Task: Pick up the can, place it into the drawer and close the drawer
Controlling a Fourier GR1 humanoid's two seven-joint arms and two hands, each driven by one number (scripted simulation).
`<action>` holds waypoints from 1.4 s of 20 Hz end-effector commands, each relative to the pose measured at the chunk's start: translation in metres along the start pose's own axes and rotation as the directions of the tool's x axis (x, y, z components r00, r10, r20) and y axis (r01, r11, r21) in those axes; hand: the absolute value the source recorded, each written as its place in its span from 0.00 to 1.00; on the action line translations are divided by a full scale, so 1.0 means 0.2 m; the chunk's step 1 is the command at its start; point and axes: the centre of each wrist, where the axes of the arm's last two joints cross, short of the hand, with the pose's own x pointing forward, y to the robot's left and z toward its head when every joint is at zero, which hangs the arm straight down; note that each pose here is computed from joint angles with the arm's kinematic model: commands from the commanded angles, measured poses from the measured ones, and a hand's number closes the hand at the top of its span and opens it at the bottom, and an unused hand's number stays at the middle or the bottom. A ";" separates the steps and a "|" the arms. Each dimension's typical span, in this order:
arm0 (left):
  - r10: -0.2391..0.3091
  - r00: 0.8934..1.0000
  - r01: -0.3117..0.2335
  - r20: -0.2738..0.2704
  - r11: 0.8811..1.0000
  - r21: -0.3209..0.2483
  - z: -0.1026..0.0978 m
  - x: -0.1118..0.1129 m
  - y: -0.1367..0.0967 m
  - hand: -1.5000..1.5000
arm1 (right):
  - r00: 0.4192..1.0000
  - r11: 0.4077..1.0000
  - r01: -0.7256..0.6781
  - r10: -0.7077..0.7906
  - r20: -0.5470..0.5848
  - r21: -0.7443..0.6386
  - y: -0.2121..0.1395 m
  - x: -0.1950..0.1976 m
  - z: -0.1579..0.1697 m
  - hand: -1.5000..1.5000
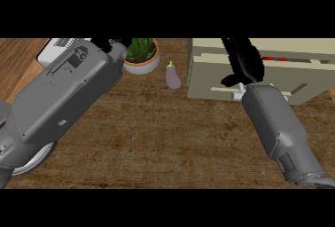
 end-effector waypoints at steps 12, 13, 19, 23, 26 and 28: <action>-0.009 1.000 0.010 0.029 1.000 -0.012 0.02 0.12 0.09 0.00 | 0.997 0.992 -0.041 0.032 -0.073 -0.121 -0.09 0.00 -0.20 0.00; -0.001 1.000 0.002 0.029 0.999 -0.038 0.06 0.13 0.06 0.00 | 0.996 0.993 -0.046 0.037 -0.079 -0.113 -0.04 -0.02 -0.16 0.00; -0.002 1.000 0.003 0.024 0.999 -0.035 0.08 0.06 0.09 0.00 | 0.991 0.990 -0.070 0.055 -0.122 -0.121 -0.20 -0.10 -0.26 0.00; -0.014 1.000 0.014 0.008 0.999 -0.033 0.10 0.07 0.11 0.00 | 0.996 0.998 -0.016 0.010 -0.092 -0.065 -0.32 -0.05 -0.37 0.00; -0.002 1.000 0.004 0.024 0.998 -0.056 0.10 0.12 0.14 0.00 | 0.981 0.981 0.188 -0.190 -0.043 -0.052 -0.31 -0.01 -0.37 0.00; 0.007 1.000 -0.007 0.005 0.999 -0.052 0.10 0.12 0.12 0.00 | 0.934 0.939 0.340 -0.344 -0.093 -0.057 -0.22 0.06 -0.34 0.00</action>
